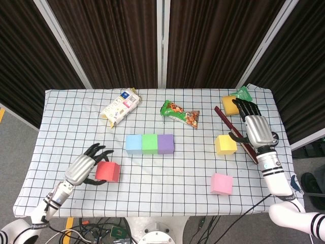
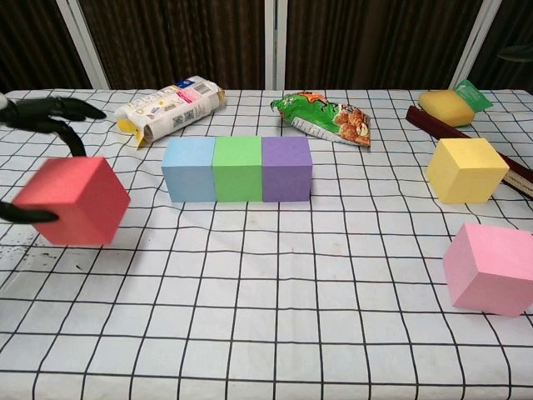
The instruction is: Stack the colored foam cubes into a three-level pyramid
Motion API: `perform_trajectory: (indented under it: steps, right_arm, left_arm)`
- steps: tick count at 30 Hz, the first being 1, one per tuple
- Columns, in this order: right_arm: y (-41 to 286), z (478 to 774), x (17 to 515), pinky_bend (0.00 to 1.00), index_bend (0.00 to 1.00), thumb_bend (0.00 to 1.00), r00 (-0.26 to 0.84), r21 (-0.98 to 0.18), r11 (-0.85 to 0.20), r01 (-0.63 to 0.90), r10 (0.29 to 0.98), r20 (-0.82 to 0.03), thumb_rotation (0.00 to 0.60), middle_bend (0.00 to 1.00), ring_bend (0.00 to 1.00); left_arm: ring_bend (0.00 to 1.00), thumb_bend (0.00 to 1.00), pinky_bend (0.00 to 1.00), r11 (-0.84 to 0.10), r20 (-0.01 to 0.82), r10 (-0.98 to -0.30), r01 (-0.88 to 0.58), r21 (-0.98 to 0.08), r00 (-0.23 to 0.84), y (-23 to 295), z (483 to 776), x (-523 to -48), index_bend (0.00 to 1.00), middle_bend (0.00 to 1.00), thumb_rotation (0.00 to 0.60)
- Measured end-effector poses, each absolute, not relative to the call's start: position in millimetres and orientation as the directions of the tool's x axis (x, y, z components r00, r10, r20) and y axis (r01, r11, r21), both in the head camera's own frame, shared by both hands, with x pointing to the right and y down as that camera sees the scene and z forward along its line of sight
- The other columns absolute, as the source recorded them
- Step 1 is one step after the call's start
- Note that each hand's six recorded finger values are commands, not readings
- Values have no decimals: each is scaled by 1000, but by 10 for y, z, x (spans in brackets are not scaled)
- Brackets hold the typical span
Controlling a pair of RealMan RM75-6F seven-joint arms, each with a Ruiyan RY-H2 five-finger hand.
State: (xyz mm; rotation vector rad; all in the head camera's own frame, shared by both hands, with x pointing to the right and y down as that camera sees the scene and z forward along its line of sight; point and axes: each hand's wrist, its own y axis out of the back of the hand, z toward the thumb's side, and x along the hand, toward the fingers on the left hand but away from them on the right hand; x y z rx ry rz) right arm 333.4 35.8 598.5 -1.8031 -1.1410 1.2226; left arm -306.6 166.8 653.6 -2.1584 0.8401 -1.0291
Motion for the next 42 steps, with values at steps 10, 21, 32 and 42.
perform_trajectory:
  steps: [10,21,32,42]
  right_arm:
    - [401,5966,3486,0,0,132,129,-871,-381,309,925,-358,600,48,0]
    - [461,5833,3613,0,0,123,97,-884,-343,317,939,-329,600,48,0]
    - [496,5869,3743,0,0,131,67,-888,-339,310,940,-335,600,48,0]
    - [524,5893,3839,0,0,132,52,-886,-338,316,939,-340,600,47,0]
  left_arm:
    - [110,203,40,-494,399,-865,-376,-784,303,922,6062,-2977,128,519,600]
    - [110,199,39,-552,463,-831,-360,-752,309,638,6406,-2326,119,499,600]
    - [110,199,35,-596,494,-795,-304,-743,351,615,6590,-1953,107,487,600]
    - [110,198,22,-574,481,-787,-172,-801,388,624,6720,-1824,102,468,600]
